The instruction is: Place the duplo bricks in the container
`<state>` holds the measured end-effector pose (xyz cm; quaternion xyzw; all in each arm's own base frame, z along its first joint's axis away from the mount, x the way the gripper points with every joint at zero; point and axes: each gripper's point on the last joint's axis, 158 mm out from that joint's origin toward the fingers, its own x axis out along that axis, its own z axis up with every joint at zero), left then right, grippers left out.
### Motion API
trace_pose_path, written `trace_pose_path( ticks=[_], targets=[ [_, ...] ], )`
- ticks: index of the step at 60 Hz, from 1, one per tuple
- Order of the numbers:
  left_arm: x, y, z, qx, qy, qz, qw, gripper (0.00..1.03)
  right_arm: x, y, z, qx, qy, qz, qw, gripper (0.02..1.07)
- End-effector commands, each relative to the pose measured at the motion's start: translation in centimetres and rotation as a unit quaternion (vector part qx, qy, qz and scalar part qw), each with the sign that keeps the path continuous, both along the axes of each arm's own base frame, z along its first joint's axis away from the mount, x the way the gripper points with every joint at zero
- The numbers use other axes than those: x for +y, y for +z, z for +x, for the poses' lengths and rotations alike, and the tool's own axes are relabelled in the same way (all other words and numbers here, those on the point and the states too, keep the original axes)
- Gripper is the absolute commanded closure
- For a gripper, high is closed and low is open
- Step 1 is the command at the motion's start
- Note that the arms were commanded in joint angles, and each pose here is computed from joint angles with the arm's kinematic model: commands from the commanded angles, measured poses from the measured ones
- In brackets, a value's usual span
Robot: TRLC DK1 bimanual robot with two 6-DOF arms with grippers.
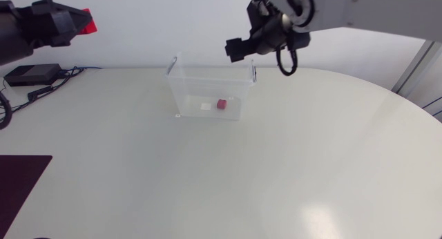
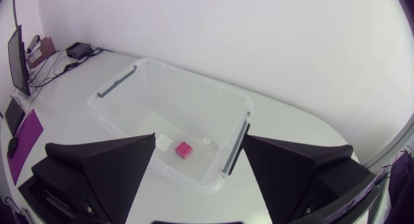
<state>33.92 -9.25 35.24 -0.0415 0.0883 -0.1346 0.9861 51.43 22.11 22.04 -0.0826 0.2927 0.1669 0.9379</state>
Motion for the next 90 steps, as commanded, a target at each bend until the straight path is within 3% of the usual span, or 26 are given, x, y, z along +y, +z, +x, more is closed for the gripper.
trace_pose_path(
  ticks=[1, 26, 36, 53, 67, 83, 86, 88, 90],
  targets=[
    [-0.2, -0.9, 1.4, -0.002, 0.002, 0.01, 1.0, 0.95, -1.5, 2.8, -3.2, -0.018, 0.003, -0.007, 1.0, 0.06],
    [-2.4, -4.7, 8.9, -0.008, 0.006, 0.019, 1.0, 0.94, -10.8, 4.7, -14.0, -0.057, -0.044, -0.013, 0.997, 0.06],
    [-2.8, -7.5, 12.2, 0.007, 0.016, 0.035, 0.999, 0.93, -14.0, 3.4, -17.0, -0.069, -0.067, -0.025, 0.995, 0.06],
    [-6.2, -11.1, 17.3, 0.029, -0.002, 0.06, 0.998, 0.92, -17.6, 0.8, -22.1, -0.078, -0.082, -0.048, 0.992, 0.06],
    [-8.6, -13.6, 21.8, 0.049, -0.015, 0.099, 0.994, 0.92, -19.1, -2.0, -26.0, -0.063, -0.088, -0.058, 0.992, 0.06],
    [-10.9, -15.2, 26.3, 0.067, -0.019, 0.102, 0.992, 0.92, -20.5, -3.7, -28.9, -0.08, -0.107, -0.05, 0.99, 0.06],
    [-11.0, -15.8, 26.8, 0.076, -0.014, 0.107, 0.991, 0.89, -20.8, -3.3, -29.1, -0.087, -0.113, -0.048, 0.989, 0.06],
    [-10.8, -16.6, 27.3, 0.089, -0.001, 0.117, 0.989, 0.8, -20.9, -3.2, -29.2, -0.088, -0.115, -0.048, 0.988, 0.06],
    [-10.6, -17.9, 27.6, 0.113, 0.014, 0.132, 0.985, 0.46, -20.9, -3.3, -29.3, -0.086, -0.114, -0.048, 0.989, 0.06]
  ],
)
